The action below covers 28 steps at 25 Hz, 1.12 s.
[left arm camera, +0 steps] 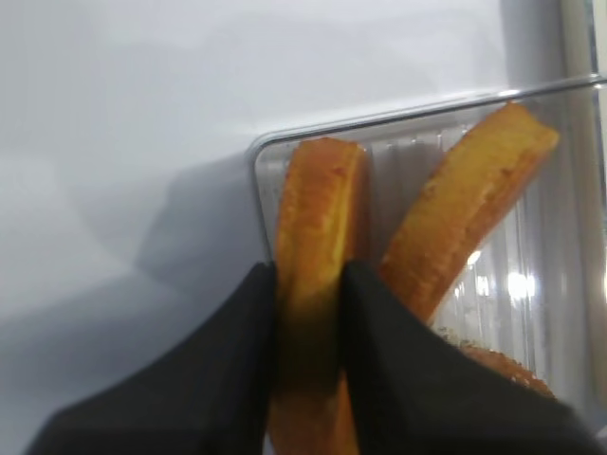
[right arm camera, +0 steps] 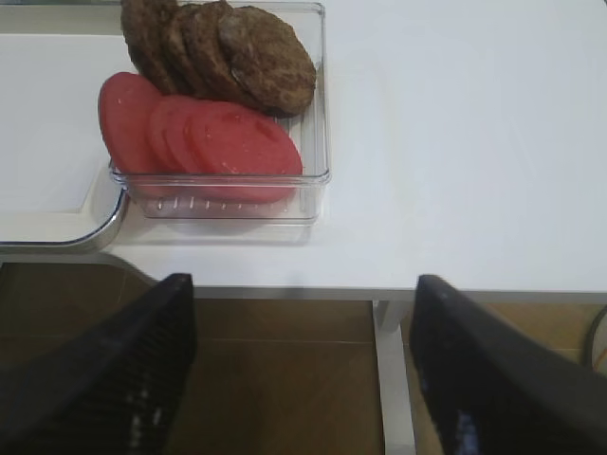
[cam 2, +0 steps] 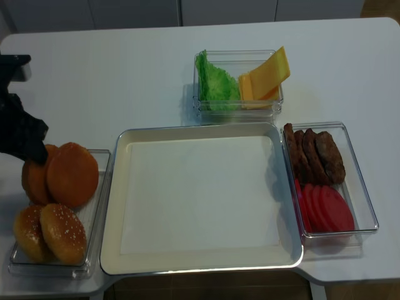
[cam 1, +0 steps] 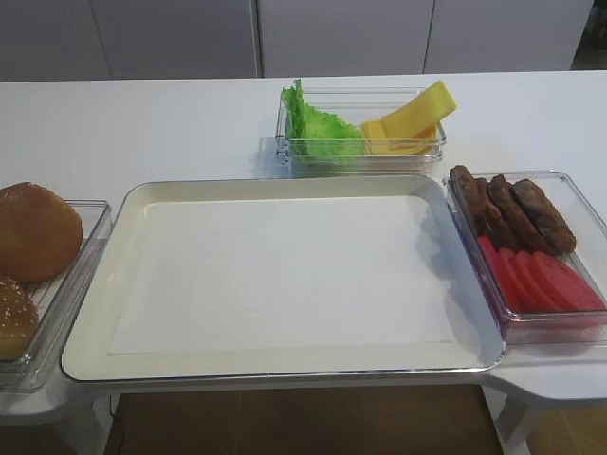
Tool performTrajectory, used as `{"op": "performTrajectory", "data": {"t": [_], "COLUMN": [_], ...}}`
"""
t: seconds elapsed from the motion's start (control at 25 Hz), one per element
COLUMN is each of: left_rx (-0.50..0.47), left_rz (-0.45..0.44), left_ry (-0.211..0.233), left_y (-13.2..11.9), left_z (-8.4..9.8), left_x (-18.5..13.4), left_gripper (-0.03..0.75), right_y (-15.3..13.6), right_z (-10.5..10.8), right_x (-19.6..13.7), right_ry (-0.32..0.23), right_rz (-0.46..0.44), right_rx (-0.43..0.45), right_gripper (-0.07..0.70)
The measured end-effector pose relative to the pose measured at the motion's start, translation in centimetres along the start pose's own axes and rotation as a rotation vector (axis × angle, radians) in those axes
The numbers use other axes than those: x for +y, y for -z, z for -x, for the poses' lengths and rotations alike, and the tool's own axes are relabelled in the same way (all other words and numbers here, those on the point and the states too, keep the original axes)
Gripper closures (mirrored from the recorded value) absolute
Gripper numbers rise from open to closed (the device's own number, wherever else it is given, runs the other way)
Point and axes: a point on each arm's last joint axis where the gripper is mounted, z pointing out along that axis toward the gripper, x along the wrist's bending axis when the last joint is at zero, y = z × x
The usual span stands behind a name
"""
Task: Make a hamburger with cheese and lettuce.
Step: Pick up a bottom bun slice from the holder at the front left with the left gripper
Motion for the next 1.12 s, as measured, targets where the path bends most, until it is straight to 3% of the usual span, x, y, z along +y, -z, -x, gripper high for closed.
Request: {"op": "performTrajectory", "data": {"t": [0.36, 0.88, 1.0, 1.12], "left_rx": [0.015, 0.088, 0.105, 0.113], "left_rz": [0.038, 0.196, 0.246, 0.305], "left_ry": [-0.012, -0.054, -0.038, 0.022], "left_y": [1.4, 7.2, 8.9, 10.7], "left_z": [0.4, 2.3, 3.0, 3.9], "left_x": [-0.4, -2.7, -3.7, -4.8], "left_gripper": [0.571, 0.571, 0.571, 0.571], "right_y": [0.0, 0.0, 0.0, 0.0], "right_z": [0.0, 0.0, 0.0, 0.0], "right_x": [0.0, 0.0, 0.0, 0.0], "right_ry": [0.0, 0.0, 0.0, 0.0], "right_rz": [0.0, 0.0, 0.0, 0.0], "right_rx": [0.0, 0.0, 0.0, 0.0], "right_gripper": [0.082, 0.081, 0.082, 0.082]}}
